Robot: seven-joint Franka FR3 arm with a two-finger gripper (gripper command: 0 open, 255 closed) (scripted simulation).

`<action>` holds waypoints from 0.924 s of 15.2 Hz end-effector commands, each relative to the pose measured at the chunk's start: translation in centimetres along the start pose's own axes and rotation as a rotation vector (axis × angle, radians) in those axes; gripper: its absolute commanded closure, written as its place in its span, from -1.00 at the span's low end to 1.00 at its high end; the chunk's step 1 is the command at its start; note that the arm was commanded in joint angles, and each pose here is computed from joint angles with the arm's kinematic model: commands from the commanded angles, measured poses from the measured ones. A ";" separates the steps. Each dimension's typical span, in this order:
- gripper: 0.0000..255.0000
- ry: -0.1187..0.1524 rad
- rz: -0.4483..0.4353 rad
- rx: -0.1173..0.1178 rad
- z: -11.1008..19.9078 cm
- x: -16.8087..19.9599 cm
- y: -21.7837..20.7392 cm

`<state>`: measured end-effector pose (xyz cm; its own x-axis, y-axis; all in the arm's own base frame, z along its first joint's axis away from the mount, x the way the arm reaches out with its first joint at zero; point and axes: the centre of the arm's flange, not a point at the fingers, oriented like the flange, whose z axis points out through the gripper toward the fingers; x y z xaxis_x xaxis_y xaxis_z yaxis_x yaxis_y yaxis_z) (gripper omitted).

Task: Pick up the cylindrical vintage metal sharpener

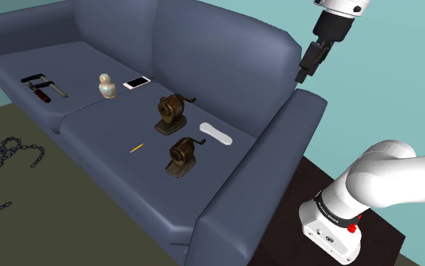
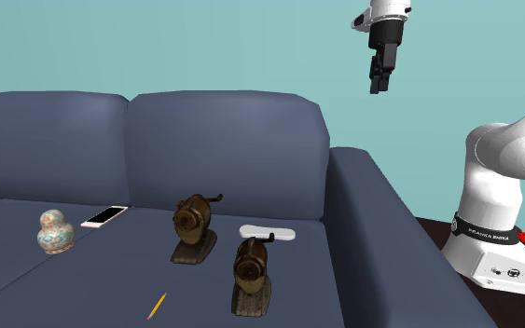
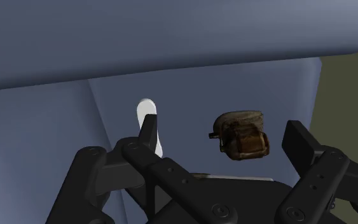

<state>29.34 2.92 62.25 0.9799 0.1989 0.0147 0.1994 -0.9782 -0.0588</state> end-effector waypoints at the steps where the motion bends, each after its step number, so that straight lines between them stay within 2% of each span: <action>1: -1.00 0.000 0.000 0.000 0.0 0.0 0.0; 14: -1.00 -0.011 -0.080 -0.044 14.1 9.7 -3.0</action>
<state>37.69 8.10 49.50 0.9627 0.2707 0.0048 0.2707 -0.9625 -0.0178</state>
